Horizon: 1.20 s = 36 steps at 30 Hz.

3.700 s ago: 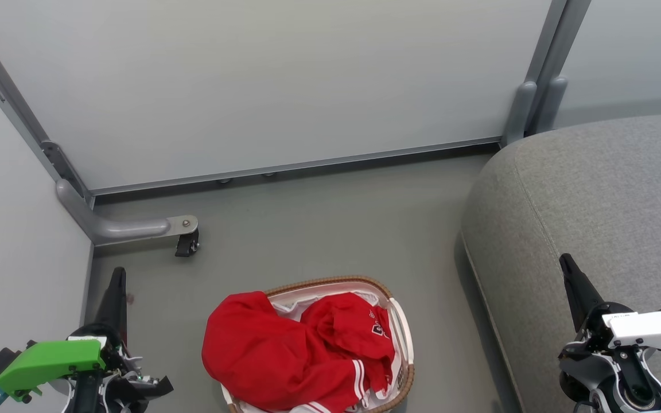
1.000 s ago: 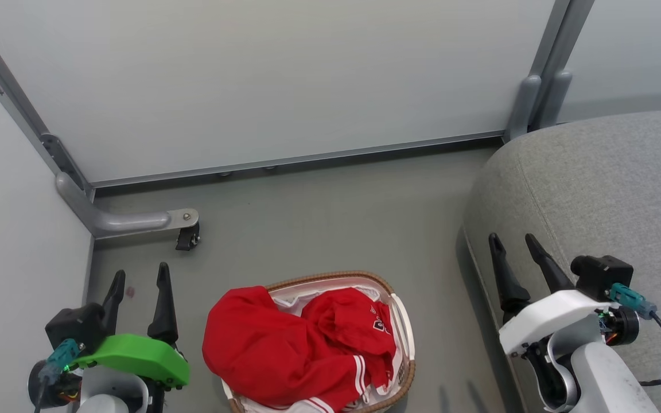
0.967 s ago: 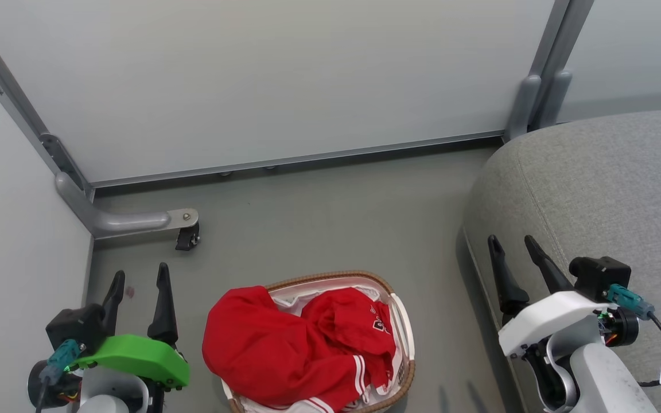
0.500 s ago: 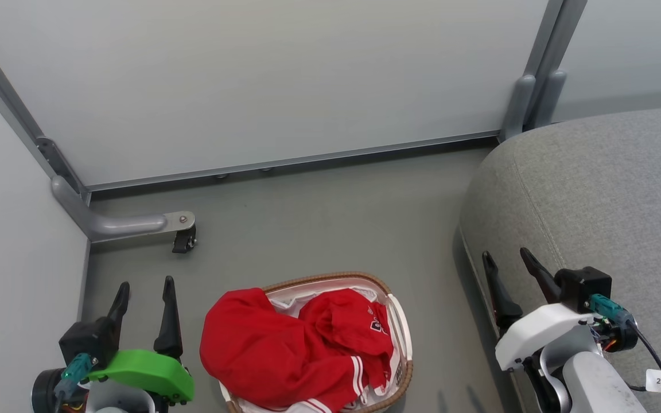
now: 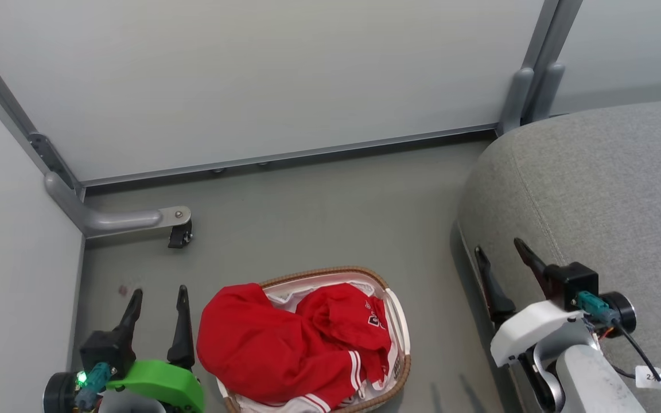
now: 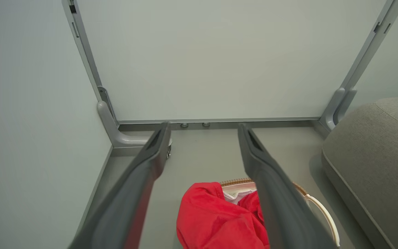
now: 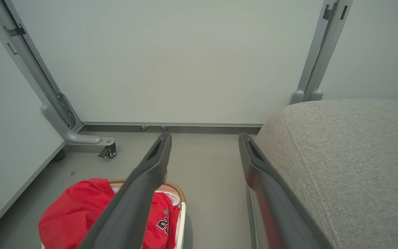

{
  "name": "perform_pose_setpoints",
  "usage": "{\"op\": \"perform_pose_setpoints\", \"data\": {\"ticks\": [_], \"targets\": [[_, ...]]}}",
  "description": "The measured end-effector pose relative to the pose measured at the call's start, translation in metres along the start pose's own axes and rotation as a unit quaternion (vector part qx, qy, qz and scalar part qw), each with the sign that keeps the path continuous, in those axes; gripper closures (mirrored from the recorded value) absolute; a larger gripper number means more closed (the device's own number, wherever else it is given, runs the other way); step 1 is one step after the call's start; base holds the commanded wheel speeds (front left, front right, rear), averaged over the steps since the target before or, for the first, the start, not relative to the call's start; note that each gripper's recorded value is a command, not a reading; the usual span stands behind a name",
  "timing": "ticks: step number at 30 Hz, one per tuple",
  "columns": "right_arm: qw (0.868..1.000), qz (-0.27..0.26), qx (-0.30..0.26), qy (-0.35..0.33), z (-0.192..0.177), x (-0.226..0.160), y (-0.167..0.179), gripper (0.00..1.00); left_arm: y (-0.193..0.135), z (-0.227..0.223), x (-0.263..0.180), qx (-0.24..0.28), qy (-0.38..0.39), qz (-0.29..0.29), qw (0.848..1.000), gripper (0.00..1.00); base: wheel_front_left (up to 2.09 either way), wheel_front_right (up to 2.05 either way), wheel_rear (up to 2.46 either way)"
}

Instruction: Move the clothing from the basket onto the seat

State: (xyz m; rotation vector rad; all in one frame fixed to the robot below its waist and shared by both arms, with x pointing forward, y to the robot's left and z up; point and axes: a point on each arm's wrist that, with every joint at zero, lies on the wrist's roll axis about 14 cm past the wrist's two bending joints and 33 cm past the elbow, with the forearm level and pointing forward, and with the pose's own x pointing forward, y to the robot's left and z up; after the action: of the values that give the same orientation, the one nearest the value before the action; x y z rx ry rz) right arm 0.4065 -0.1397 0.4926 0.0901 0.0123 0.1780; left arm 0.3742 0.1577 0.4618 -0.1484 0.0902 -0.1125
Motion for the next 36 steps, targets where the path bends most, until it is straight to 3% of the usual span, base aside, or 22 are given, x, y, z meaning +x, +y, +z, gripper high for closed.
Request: {"op": "perform_pose_setpoints", "data": {"ticks": [11, 23, 36], "targets": [[0.997, 0.025, -0.039, -0.06, 0.03, 0.057, 0.003, 0.0, -0.038, -0.032, 0.056, 0.032, 0.042, -0.086, 0.995, 0.0, 0.0, 0.0, 0.0], [0.994, 0.046, -0.069, -0.064, 0.008, 0.105, 0.0, 0.0, -0.071, -0.119, 0.101, 0.073, 0.144, -0.195, 0.967, 0.0, 0.0, 0.0, 0.0], [0.998, 0.028, -0.039, -0.031, -0.044, 0.127, -0.024, 0.0, -0.054, -0.26, 0.088, 0.114, 0.334, -0.252, 0.901, 0.0, 0.0, 0.0, 0.0]]}}
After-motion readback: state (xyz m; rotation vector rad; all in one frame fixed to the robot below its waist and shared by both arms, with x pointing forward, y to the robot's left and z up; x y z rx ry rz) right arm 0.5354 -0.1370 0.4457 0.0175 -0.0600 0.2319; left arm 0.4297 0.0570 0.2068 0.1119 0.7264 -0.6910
